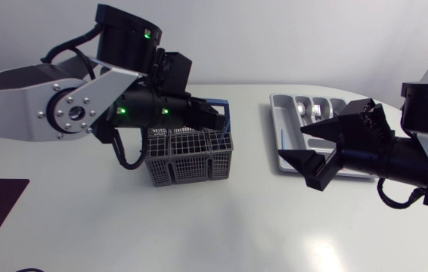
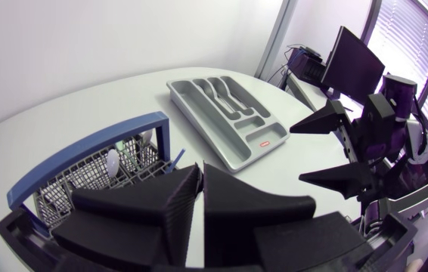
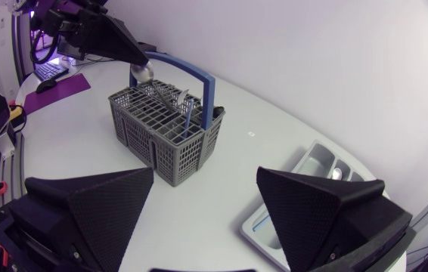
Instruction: Unload the cutlery basket into the drawer organizer.
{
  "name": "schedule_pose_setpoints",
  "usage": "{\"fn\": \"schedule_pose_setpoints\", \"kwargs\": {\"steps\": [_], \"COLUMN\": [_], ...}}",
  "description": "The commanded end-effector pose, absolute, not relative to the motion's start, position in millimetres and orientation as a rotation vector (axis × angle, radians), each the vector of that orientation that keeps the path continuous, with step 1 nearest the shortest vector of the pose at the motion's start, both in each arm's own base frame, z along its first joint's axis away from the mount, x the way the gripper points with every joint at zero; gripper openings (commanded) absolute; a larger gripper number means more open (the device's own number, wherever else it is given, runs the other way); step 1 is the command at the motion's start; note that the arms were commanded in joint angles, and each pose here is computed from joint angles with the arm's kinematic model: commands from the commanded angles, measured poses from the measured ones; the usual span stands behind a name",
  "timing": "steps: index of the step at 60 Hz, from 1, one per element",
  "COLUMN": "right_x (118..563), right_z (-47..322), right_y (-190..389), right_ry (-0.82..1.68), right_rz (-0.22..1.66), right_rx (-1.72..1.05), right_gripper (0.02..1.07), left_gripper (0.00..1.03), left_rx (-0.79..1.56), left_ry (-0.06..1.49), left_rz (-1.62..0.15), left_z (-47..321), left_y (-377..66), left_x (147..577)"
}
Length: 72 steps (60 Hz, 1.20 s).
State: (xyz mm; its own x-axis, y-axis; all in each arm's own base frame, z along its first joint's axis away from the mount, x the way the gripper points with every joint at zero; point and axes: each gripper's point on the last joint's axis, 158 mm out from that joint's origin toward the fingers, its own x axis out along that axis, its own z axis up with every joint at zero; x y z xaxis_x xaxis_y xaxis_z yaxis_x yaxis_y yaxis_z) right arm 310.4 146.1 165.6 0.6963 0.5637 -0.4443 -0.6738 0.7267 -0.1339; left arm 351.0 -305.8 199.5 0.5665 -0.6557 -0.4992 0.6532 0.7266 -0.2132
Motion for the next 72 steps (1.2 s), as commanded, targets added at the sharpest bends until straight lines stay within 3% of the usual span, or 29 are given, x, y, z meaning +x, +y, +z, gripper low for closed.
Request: {"fn": "schedule_pose_setpoints", "kwargs": {"steps": [1,18,48,65,72], "right_x": [301.5,271.9,221.2,219.9,210.3], "right_z": [163.0,179.5,173.7,168.9,163.3], "right_y": [148.3,174.1,216.7,224.0,233.6], "right_ry": [0.355,0.239,0.17,0.164,0.162], "right_rz": [0.723,0.851,1.094,1.131,1.179], "right_rx": [-0.335,-0.404,-0.577,-0.617,-0.632], "right_gripper": [1.0,1.0,0.92,0.84,0.7], "left_gripper": [0.19,0.19,0.19,0.19,0.19], "left_rx": [0.011,0.042,0.258,0.347,0.348], "left_ry": [0.551,0.537,0.625,0.647,0.663], "left_rz": [-0.78,-1.003,-1.462,-1.625,-1.66], "left_z": [212.3,244.3,230.6,220.7,220.0], "left_y": [-296.8,-308.0,-342.6,-341.0,-340.8], "left_x": [344.5,310.6,235.1,199.1,193.3]}}
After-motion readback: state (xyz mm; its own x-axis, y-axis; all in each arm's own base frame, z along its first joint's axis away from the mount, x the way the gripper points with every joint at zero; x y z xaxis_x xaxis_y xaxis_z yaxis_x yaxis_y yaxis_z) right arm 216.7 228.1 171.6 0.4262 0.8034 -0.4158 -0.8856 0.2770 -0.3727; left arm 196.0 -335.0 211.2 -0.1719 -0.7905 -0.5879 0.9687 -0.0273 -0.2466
